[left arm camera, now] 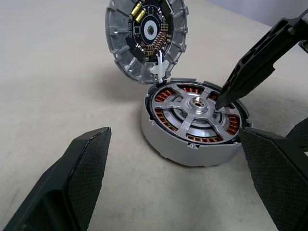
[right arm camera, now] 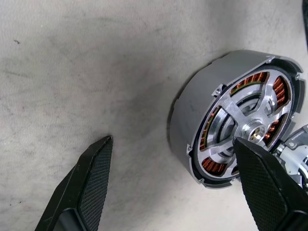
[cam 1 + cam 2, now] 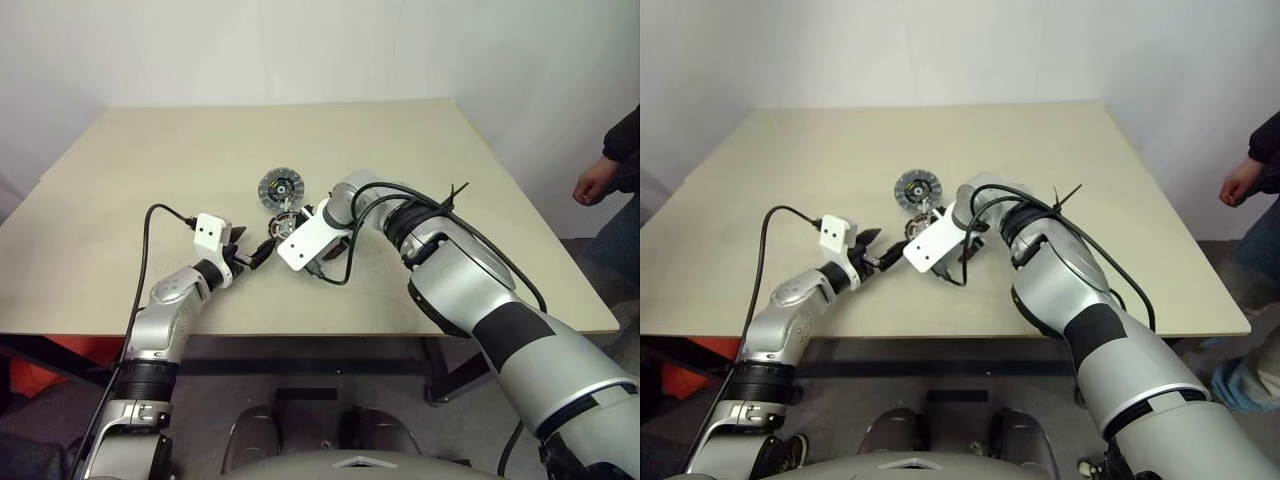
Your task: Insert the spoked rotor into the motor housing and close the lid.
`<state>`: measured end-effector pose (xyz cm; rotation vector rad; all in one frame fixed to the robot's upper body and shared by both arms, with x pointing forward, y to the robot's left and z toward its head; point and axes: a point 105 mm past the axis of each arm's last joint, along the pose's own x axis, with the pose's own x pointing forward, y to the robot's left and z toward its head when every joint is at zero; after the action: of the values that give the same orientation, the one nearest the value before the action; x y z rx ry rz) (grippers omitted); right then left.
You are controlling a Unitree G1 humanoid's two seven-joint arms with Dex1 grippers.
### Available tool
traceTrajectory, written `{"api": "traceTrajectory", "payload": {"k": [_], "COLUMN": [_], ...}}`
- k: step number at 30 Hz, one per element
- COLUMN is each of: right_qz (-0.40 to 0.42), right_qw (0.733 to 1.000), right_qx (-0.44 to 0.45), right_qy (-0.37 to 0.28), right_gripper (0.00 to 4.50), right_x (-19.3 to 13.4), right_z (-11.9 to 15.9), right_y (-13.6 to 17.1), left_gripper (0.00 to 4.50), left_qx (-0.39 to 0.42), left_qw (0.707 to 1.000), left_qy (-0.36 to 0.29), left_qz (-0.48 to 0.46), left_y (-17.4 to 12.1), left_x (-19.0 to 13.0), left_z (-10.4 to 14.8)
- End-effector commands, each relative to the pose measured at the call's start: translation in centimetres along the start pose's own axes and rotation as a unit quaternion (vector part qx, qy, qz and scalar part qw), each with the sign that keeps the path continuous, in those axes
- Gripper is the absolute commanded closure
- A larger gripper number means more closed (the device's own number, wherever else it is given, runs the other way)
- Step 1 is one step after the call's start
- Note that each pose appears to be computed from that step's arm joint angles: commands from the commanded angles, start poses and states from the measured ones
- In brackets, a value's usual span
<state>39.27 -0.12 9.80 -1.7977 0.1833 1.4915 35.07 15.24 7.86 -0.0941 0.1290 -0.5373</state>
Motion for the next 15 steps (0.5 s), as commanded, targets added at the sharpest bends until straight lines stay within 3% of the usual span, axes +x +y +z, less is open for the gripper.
{"api": "traceTrajectory", "payload": {"k": [1,15], "right_qz": [-0.03,-0.022], "right_qw": [0.999,1.0], "right_qx": [-0.016,-0.017], "right_qy": [-0.007,0.0], "right_gripper": [0.01,0.01], "right_x": [-0.6,-1.8], "right_z": [0.7,-0.2], "right_y": [-1.5,-1.5], "left_gripper": [0.0,0.0], "left_qx": [0.015,0.014], "left_qw": [1.0,1.0], "left_qy": [-0.026,-0.026], "left_qz": [0.001,-0.005], "left_y": [0.0,-0.2], "left_x": [-0.1,0.3], "left_z": [1.6,1.6]}}
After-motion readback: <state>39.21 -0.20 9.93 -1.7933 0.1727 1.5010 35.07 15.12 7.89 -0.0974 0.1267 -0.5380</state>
